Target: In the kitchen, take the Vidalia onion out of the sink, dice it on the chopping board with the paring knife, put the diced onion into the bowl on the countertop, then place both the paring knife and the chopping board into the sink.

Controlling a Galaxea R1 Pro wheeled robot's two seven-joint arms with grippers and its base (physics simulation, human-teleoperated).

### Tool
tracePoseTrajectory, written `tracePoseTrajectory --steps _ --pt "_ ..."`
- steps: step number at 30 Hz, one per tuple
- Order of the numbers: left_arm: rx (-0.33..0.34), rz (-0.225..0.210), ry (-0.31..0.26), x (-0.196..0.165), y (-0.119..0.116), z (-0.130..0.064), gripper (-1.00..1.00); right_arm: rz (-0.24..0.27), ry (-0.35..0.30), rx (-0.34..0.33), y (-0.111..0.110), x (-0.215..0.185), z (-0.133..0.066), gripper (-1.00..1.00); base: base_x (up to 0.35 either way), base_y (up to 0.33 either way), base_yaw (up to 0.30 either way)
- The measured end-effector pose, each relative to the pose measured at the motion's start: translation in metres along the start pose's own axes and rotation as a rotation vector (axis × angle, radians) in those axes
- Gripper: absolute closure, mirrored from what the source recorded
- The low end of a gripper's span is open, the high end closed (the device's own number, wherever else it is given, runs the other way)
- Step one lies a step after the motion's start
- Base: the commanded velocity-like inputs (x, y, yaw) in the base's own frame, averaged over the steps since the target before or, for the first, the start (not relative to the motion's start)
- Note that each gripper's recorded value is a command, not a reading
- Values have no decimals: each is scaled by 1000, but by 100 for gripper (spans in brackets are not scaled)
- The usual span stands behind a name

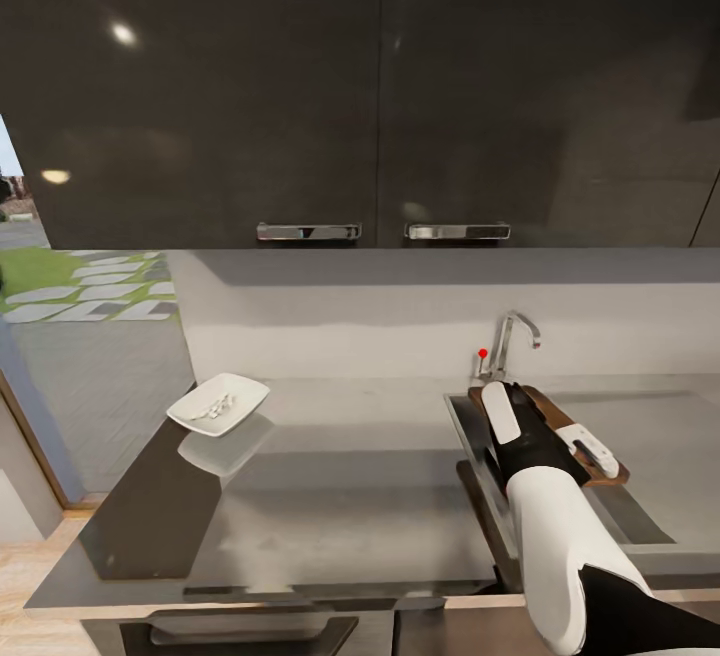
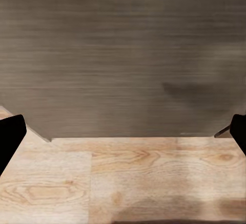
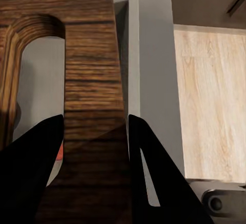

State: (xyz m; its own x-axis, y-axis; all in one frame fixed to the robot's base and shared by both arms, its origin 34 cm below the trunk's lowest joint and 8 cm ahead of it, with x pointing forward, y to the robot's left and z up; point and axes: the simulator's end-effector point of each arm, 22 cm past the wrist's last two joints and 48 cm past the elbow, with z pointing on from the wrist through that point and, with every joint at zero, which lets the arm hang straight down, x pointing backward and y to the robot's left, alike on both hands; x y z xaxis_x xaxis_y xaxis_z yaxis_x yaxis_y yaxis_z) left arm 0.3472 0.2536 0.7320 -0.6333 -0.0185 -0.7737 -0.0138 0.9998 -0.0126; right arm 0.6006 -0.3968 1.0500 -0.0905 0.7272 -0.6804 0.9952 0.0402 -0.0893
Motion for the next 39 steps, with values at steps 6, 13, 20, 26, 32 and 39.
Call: tracePoseTrajectory --steps 6,13,20,26,32,39 --pt "-19 8 92 40 10 -11 -100 3 3 2 -1 0 1 100 0 0 0" --pt "-35 23 217 94 20 -32 -100 6 1 10 -2 -2 2 100 0 0 0" --pt "-48 28 243 105 30 -38 -100 0 2 8 -2 -1 2 100 0 0 0" --pt "-59 38 239 103 43 -37 -100 -53 24 13 -3 14 -6 100 0 0 0" --pt "-55 26 265 114 35 -43 -100 -73 27 7 -1 22 -13 100 0 0 0" --pt "-56 20 304 131 32 -52 -100 -64 19 10 -2 16 -10 100 0 0 0"
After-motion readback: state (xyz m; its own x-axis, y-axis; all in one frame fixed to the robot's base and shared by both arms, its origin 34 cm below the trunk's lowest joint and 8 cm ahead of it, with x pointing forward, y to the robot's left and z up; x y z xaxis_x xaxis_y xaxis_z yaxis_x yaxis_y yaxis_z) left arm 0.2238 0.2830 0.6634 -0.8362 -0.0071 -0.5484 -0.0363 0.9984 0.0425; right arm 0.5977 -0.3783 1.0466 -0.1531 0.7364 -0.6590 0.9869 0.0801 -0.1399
